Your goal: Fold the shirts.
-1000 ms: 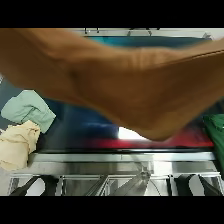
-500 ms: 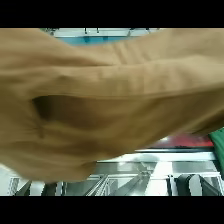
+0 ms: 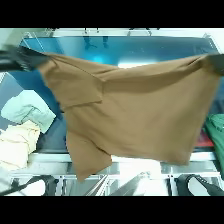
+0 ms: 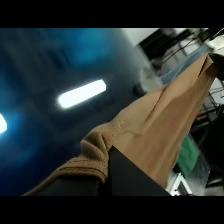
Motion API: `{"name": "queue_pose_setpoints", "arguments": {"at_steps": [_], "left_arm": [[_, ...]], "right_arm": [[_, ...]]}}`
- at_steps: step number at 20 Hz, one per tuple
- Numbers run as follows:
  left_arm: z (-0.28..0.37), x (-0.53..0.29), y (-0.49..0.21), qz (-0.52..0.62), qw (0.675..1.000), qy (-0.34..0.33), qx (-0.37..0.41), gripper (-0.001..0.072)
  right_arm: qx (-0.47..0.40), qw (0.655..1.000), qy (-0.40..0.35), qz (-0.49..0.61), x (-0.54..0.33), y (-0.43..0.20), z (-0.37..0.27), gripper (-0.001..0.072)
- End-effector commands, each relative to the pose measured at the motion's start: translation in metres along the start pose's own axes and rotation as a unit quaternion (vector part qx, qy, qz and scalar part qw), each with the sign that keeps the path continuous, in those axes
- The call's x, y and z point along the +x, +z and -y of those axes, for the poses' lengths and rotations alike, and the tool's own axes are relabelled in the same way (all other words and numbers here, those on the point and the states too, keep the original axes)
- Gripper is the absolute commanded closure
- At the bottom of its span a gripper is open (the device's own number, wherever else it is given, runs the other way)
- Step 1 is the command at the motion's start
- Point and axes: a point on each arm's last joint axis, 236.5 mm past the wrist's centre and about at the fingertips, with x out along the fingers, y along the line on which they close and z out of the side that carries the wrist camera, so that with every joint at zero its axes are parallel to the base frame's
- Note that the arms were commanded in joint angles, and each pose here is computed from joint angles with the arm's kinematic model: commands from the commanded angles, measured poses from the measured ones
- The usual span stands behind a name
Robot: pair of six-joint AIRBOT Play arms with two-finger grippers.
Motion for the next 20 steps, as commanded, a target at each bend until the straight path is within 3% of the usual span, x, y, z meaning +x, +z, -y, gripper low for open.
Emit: {"name": "queue_pose_setpoints", "arguments": {"at_steps": [1,4,8,12,20], "left_arm": [[-0.107,0.074,-0.037,-0.093,0.993,0.019,-0.066,0.0679],[-0.157,0.11,-0.034,-0.119,0.987,0.008,-0.108,0.068],[-0.204,0.131,-0.024,-0.114,0.98,0.019,-0.159,0.068],[-0.242,0.127,-0.056,-0.178,0.964,0.087,-0.177,0.0681],[-0.227,0.108,-0.098,-0.264,0.94,0.068,-0.204,0.0681]], "right_arm": [[0.06,0.995,-0.039,-0.073,0.093,-0.07,0.088,0.07],[0.143,0.986,-0.016,-0.079,0.142,-0.09,0.129,0.07],[0.169,0.981,-0.011,-0.094,0.174,-0.097,0.167,0.0701],[0.184,0.977,0.01,-0.109,0.18,-0.101,0.18,0.0701],[0.145,0.964,0.019,-0.223,0.123,-0.144,0.203,0.07]]}}
